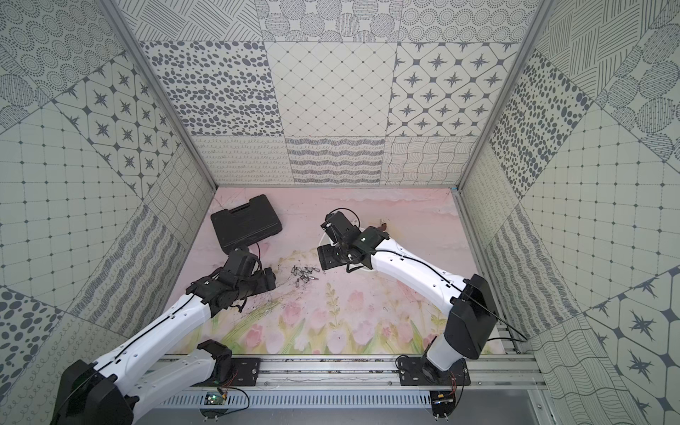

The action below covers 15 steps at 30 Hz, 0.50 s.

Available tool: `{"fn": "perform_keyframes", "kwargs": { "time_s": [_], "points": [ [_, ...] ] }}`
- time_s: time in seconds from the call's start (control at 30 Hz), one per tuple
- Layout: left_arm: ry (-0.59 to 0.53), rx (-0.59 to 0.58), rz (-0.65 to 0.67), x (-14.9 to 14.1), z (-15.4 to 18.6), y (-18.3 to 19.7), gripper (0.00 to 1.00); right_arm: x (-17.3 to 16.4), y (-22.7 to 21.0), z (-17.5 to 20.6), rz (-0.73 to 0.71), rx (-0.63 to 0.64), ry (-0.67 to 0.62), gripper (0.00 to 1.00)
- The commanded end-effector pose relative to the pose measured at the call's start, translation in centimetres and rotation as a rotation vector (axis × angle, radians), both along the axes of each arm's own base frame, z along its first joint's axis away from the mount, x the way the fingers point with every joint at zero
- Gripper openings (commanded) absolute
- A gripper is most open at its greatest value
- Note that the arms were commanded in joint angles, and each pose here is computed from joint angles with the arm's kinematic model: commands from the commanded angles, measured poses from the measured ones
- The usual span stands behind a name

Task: Put the bit on the desktop into the storage box
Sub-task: Pick up the screwdriver bit from the center of the board.

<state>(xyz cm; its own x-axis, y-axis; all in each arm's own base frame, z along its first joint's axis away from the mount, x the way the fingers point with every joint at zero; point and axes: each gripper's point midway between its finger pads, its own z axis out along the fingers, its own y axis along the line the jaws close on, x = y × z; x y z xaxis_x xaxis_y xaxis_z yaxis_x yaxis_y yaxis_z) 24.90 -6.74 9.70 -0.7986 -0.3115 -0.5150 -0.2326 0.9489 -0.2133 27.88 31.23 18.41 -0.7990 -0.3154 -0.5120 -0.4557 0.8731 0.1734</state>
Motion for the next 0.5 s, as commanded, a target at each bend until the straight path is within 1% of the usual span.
{"fn": "perform_keyframes", "kwargs": {
  "time_s": [0.0,0.1,0.23,0.47],
  "points": [
    [-0.019,-0.071,0.083,0.0,-0.5,0.0,0.95,0.1,0.8,-0.6,0.105,-0.102,-0.027,0.71],
    [-0.013,-0.078,0.093,-0.2,-1.1,0.1,0.95,0.0,2.2,-2.2,0.189,-0.143,-0.017,0.71],
    [-0.006,-0.073,0.093,-0.2,-1.2,0.1,0.95,0.3,3.9,-4.7,0.271,-0.211,0.006,0.68],
    [-0.008,-0.080,0.082,0.1,-1.2,-0.2,0.96,0.8,6.3,-8.8,0.382,-0.312,0.000,0.59]
  ]
}}
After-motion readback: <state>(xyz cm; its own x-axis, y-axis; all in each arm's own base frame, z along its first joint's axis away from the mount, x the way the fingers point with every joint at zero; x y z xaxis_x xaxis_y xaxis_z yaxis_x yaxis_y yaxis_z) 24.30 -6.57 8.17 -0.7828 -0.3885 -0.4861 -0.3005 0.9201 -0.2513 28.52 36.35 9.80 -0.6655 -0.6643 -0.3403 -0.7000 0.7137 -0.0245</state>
